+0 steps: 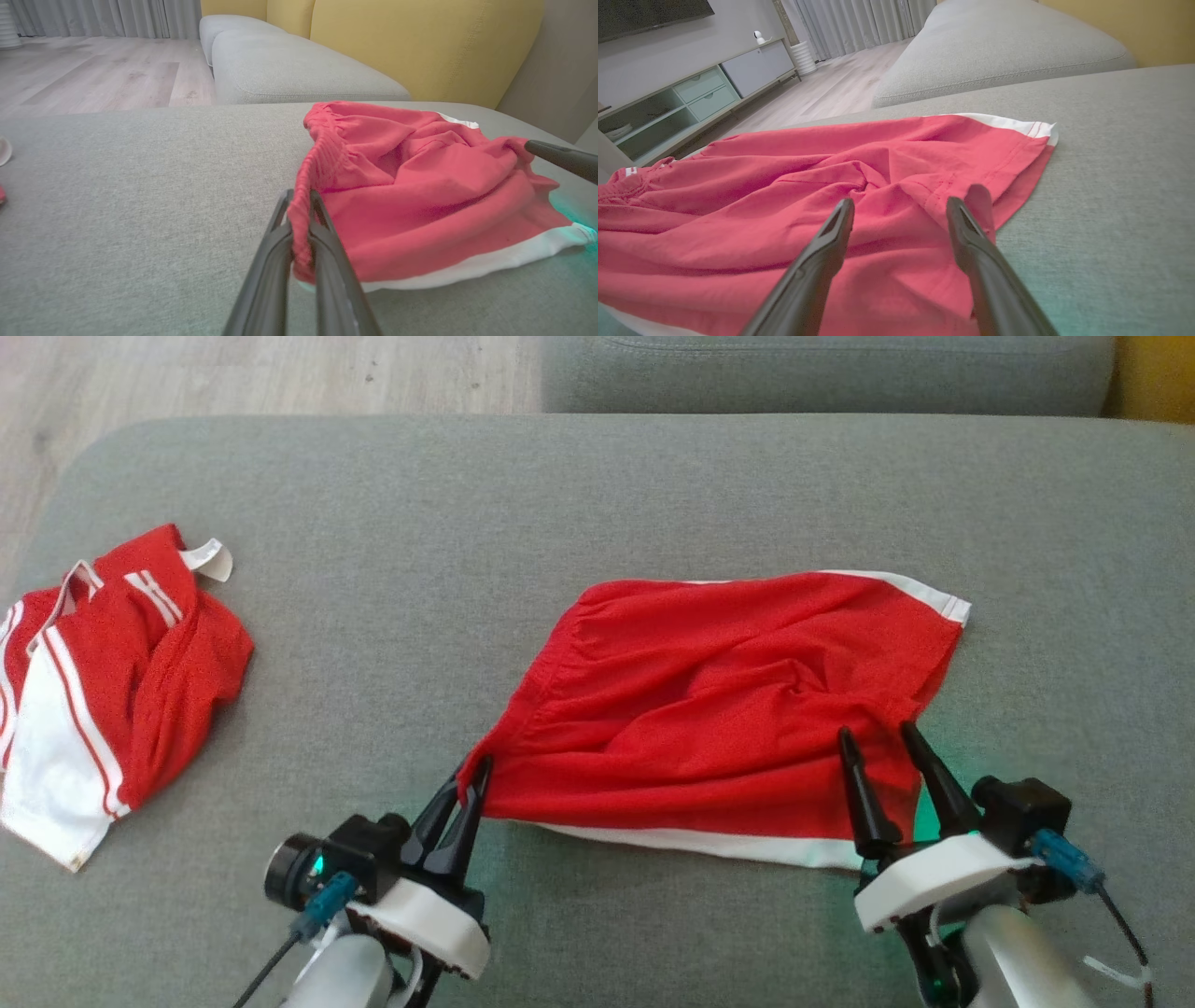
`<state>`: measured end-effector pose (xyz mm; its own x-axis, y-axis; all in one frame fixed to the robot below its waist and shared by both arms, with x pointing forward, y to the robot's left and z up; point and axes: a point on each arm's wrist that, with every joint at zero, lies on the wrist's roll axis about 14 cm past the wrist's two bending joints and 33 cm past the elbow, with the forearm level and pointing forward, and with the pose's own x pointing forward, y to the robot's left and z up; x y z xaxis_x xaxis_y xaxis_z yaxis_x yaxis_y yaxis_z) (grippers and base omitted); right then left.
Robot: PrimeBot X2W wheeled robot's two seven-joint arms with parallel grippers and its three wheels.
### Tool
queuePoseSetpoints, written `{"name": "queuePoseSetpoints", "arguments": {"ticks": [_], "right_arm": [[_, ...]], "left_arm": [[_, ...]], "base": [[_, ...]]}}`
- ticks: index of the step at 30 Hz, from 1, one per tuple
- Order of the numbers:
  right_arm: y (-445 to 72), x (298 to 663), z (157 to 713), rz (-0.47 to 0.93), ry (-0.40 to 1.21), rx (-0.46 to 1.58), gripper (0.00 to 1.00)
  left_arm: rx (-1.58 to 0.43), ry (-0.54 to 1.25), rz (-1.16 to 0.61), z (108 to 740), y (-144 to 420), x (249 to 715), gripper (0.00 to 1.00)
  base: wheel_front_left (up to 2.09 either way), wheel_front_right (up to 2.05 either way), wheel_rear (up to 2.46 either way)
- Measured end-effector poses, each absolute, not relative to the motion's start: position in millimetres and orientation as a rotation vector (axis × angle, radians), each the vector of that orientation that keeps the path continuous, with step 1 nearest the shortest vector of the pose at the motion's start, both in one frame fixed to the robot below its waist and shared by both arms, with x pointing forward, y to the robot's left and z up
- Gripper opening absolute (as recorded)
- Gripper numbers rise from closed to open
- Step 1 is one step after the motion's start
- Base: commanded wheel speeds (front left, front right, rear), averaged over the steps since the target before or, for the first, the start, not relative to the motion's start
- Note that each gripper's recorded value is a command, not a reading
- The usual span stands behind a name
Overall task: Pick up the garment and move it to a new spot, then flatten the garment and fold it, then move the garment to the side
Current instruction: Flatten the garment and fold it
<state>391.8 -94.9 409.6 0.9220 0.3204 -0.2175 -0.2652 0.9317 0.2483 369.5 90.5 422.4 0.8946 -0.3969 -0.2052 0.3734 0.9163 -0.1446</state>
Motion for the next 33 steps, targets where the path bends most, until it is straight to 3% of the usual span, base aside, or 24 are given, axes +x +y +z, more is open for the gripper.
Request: {"name": "queuePoseSetpoints", "arguments": {"ticks": [12,19,21,22,24,33], "right_arm": [[-106.0,391.2,399.0,0.263,0.287,0.231,1.00],[-123.2,389.6,393.4,0.211,0.298,0.235,1.00],[-125.3,388.8,393.9,0.205,0.297,0.234,1.00],[-125.9,388.7,395.0,0.203,0.294,0.236,1.00],[-126.3,388.7,398.3,0.201,0.284,0.240,1.00],[-125.8,388.1,432.5,0.196,0.179,0.250,1.00]], "left_arm": [[-0.106,0.301,-0.358,399.3,88.5,395.1,0.00],[-0.096,0.315,-0.279,394.6,91.7,433.1,0.11],[-0.092,0.346,-0.253,386.3,96.0,433.0,0.31],[-0.085,0.365,-0.244,381.5,98.7,431.0,0.46],[-0.094,0.391,-0.211,375.5,105.4,427.2,1.00],[-0.113,0.172,-0.127,440.9,123.2,432.4,1.00]], "base": [[0.00,0.00,0.00],[0.00,0.00,0.00],[0.00,0.00,0.00],[0.00,0.00,0.00],[0.00,0.00,0.00],[0.00,0.00,0.00]]}}
